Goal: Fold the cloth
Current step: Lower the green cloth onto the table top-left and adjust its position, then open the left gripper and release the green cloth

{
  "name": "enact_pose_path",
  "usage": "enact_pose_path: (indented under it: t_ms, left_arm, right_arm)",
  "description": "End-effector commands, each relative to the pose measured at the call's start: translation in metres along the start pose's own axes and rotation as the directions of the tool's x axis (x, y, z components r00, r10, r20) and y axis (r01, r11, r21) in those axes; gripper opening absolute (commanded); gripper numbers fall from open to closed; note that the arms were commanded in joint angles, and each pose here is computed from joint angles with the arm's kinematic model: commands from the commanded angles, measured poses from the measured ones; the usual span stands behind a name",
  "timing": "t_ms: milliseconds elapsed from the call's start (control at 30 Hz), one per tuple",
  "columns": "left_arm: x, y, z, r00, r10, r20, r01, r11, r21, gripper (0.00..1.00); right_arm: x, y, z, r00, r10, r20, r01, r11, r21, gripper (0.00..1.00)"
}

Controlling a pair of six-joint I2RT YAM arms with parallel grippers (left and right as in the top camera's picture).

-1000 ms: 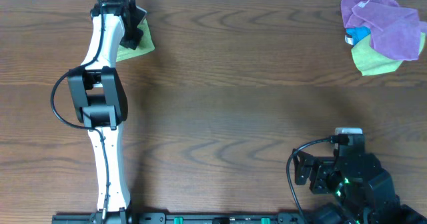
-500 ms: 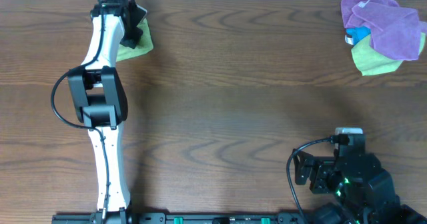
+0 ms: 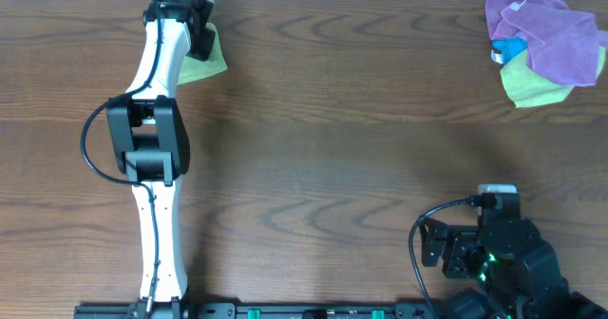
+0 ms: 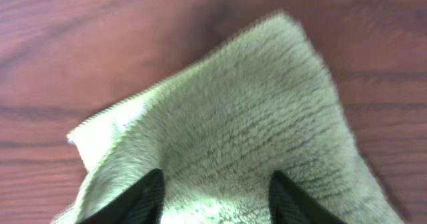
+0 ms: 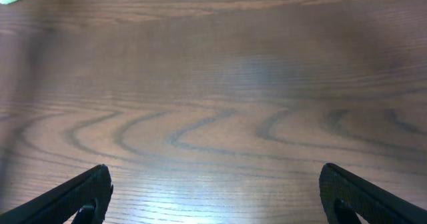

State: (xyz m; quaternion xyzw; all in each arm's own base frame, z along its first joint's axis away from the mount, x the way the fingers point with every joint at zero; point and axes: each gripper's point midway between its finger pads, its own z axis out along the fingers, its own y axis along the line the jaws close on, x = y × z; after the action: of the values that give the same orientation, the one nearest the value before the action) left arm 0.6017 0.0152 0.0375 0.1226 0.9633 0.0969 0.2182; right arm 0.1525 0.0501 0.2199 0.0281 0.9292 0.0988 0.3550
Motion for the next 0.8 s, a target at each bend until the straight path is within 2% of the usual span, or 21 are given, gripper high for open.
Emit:
enact_pose_path:
  t_ms: [0, 200, 367, 467, 567, 767]
  left_arm:
    - [-0.026, 0.014, -0.043, 0.995, -0.035, 0.089, 0.037, 0.999, -0.023, 0.96]
    - [-0.031, 0.015, -0.083, 0.988, -0.116, 0.107, 0.116, 0.993, 0.009, 0.95]
    - [-0.028, -0.013, -0.137, 0.973, -0.213, 0.088, 0.189, 0.957, 0.222, 0.95]
    - [-0.018, -0.022, -0.173, 0.942, -0.334, 0.023, 0.313, 0.904, 0.293, 0.95]
    - [0.002, -0.028, -0.216, 0.943, -0.331, -0.024, 0.322, 0.896, 0.305, 0.95]
    - [0.043, -0.041, -0.318, 0.956, -0.292, -0.035, 0.288, 0.903, 0.319, 0.95]
  right_arm:
    - [0.0, -0.001, 0.0, 1.0, 0.007, 0.005, -0.007, 1.0, 0.008, 0.99]
    - [-0.003, -0.001, 0.0, 1.0, 0.009, 0.017, -0.009, 1.0, 0.007, 0.99]
    - [-0.011, 0.003, -0.001, 0.998, 0.018, 0.053, -0.018, 1.0, -0.008, 0.99]
    - [-0.023, 0.0, -0.002, 0.994, 0.027, 0.108, -0.029, 1.0, 0.012, 0.99]
    - [-0.037, -0.002, -0.004, 0.985, 0.038, 0.17, -0.044, 0.999, 0.03, 0.99]
    - [-0.042, 0.001, -0.013, 0.982, 0.039, 0.183, -0.042, 0.999, 0.013, 0.99]
